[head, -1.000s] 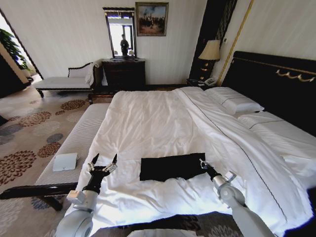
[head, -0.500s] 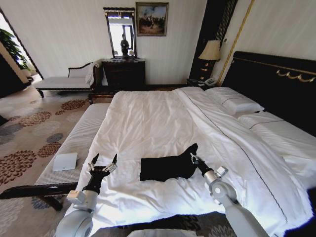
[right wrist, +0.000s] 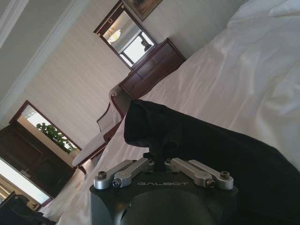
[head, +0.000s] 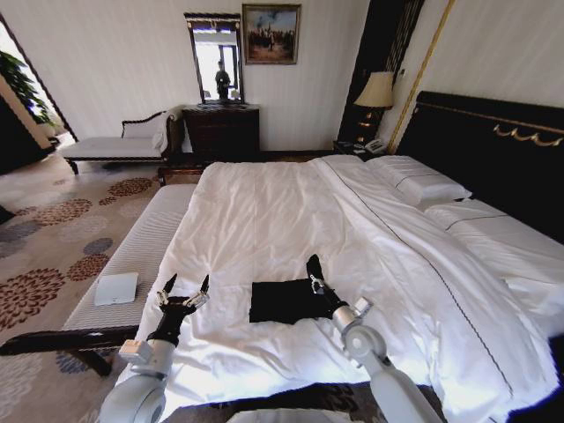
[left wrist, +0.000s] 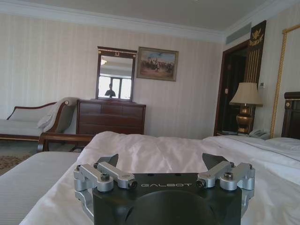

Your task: Fold the clothes on the bed.

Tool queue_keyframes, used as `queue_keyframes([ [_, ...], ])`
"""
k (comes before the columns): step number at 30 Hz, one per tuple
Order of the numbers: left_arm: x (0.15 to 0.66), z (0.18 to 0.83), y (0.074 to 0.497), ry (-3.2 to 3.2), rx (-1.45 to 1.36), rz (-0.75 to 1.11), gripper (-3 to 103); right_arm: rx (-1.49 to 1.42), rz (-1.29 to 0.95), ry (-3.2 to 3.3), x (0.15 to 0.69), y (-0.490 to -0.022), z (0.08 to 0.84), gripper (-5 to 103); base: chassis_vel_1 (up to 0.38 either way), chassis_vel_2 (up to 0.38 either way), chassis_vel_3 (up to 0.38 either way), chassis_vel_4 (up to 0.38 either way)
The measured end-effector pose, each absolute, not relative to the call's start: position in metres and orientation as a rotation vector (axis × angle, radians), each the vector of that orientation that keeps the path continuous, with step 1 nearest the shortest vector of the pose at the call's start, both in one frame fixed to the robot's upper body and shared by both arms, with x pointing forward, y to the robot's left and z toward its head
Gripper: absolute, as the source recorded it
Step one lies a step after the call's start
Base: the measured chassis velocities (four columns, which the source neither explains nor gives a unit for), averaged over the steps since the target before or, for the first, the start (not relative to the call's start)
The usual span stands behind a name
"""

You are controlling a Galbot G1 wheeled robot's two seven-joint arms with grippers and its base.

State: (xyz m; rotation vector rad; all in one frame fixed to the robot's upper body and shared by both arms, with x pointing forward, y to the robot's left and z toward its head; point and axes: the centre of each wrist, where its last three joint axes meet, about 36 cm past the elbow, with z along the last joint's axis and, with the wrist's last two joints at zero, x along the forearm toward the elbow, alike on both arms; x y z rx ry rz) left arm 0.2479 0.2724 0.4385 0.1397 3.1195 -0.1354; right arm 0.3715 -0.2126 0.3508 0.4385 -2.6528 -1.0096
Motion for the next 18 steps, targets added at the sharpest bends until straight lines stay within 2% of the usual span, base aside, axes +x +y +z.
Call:
queue_keyframes([
  [7, 0.248, 0.438, 0.272, 3.119, 0.140, -0.135, 100, 0.468, -1.077, -2.579, 0.375, -0.176, 0.343, 3, 0.000, 0.000, 0.000, 0.000],
  [18, 0.248, 0.438, 0.272, 3.120, 0.140, -0.135, 100, 0.482, -1.067, -2.525, 0.377, -0.151, 0.324, 3, 0.000, 0.000, 0.000, 0.000],
])
